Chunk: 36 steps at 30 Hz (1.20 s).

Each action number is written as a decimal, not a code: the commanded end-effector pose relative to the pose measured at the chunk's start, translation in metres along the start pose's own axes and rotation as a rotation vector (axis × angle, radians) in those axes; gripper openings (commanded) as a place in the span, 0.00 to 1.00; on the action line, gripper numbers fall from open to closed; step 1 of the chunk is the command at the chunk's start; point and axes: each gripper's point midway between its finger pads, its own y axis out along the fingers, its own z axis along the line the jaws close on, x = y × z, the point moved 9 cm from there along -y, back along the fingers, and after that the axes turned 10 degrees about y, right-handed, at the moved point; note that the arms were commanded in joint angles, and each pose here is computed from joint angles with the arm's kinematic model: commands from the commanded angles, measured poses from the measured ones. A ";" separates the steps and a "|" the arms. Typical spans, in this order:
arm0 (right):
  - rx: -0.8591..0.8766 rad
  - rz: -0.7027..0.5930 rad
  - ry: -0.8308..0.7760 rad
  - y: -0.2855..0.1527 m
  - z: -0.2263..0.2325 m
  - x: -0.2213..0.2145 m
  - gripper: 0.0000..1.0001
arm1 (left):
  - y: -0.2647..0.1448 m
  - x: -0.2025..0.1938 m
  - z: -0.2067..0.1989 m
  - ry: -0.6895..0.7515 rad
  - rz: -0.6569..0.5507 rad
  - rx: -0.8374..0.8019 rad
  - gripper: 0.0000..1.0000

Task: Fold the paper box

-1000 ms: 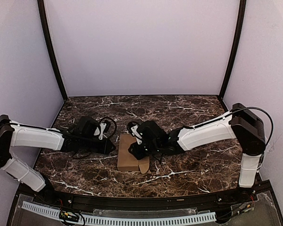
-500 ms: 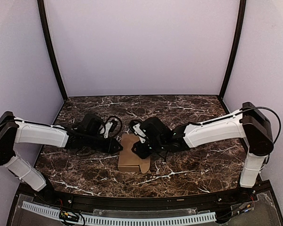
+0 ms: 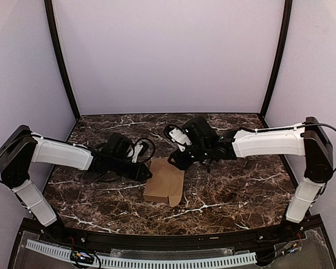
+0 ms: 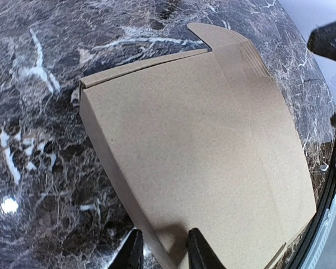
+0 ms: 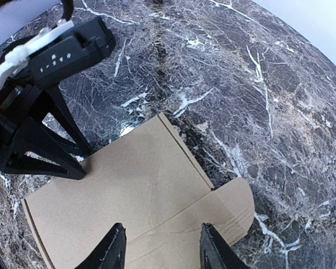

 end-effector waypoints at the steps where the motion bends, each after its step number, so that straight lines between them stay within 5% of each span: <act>1: 0.067 0.023 -0.046 0.003 -0.022 0.013 0.46 | 0.009 -0.004 0.001 0.087 0.104 0.011 0.26; 4: 0.147 0.052 -0.078 0.008 -0.032 0.015 0.53 | 0.016 -0.001 -0.001 0.149 0.141 -0.034 0.24; 23: 0.431 0.252 0.095 0.064 -0.076 -0.011 0.55 | 0.030 -0.013 -0.024 0.378 0.275 -0.167 0.24; 36: 0.375 0.322 0.270 0.053 -0.080 -0.066 0.31 | 0.012 0.007 -0.020 0.305 0.188 0.020 0.30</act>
